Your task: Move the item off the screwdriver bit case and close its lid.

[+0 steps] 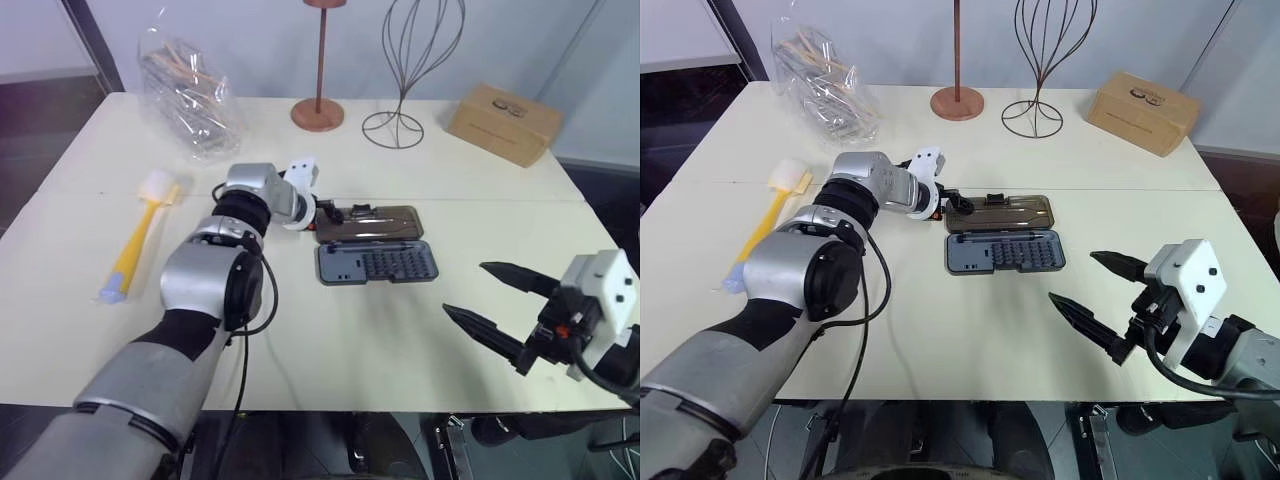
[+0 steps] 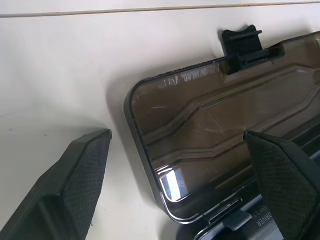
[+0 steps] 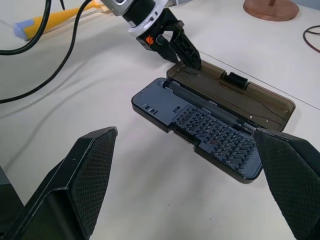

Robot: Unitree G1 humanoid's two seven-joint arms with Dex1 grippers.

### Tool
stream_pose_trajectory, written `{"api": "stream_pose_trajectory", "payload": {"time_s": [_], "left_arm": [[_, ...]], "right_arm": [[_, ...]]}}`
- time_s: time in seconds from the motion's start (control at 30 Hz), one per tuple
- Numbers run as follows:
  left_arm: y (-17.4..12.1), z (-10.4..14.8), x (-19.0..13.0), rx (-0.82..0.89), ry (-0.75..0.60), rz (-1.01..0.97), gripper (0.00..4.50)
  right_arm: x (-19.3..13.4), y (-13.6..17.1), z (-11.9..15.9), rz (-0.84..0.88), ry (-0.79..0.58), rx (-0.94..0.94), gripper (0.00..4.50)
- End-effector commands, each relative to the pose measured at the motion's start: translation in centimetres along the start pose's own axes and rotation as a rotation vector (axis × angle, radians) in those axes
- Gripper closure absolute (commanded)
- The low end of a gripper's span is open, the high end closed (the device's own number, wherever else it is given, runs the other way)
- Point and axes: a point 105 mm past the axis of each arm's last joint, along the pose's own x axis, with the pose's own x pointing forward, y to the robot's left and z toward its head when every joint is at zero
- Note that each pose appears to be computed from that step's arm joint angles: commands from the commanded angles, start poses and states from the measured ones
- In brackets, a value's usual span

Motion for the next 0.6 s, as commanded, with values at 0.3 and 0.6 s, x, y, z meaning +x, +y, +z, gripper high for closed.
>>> {"api": "stream_pose_trajectory", "payload": {"time_s": [0.3,0.6], "left_arm": [[0.1,1.8,-1.4,0.069,-0.026,0.073,0.06],[0.8,-1.6,1.3,0.104,0.042,0.141,0.29]], "right_arm": [[0.2,0.4,0.4,-0.003,-0.028,-0.029,0.00],[0.4,0.6,0.2,-0.009,-0.035,-0.025,0.00]]}}
